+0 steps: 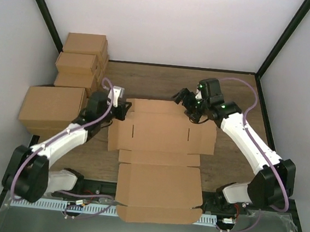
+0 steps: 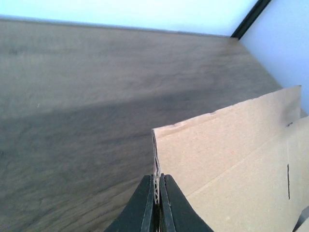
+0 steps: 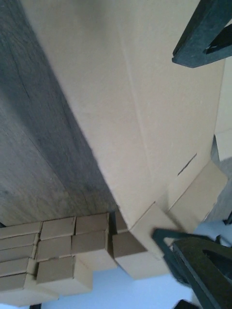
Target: Fold the paper box
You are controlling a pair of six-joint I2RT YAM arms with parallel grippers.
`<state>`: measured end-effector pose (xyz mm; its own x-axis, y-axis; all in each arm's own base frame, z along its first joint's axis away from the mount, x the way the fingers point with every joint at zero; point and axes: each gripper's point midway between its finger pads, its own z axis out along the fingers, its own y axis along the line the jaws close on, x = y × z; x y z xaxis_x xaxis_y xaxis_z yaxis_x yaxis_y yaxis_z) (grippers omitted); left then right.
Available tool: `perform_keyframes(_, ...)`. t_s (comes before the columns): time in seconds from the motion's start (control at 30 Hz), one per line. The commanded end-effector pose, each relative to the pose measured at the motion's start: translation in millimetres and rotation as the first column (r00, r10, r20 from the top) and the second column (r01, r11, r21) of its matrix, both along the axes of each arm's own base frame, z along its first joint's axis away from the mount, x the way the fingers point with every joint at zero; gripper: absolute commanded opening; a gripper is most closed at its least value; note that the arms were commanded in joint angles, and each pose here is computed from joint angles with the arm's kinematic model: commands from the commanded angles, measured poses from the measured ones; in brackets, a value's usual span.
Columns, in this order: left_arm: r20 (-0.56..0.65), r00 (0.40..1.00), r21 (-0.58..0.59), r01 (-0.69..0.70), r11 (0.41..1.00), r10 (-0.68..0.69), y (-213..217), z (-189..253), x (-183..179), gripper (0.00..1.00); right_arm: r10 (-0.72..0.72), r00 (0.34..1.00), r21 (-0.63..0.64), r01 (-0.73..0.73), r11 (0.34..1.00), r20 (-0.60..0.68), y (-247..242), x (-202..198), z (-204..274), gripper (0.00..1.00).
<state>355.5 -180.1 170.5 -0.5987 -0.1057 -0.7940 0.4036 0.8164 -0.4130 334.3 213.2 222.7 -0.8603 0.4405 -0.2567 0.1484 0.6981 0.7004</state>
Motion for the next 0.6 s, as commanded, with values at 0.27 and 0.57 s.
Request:
perform_keyframes(0.27,0.505,0.855,-0.076,-0.093,0.993,0.119,15,92,-42,0.04,-0.135,0.987,0.213,0.151,0.965,-0.087,1,-11,56,1.00)
perform_keyframes(0.57,0.630,0.777,-0.038,0.052,0.998,-0.017,-6,121,-62,0.04,-0.076,0.997,0.306,0.077,0.949,-0.013,13,-10,88,1.00)
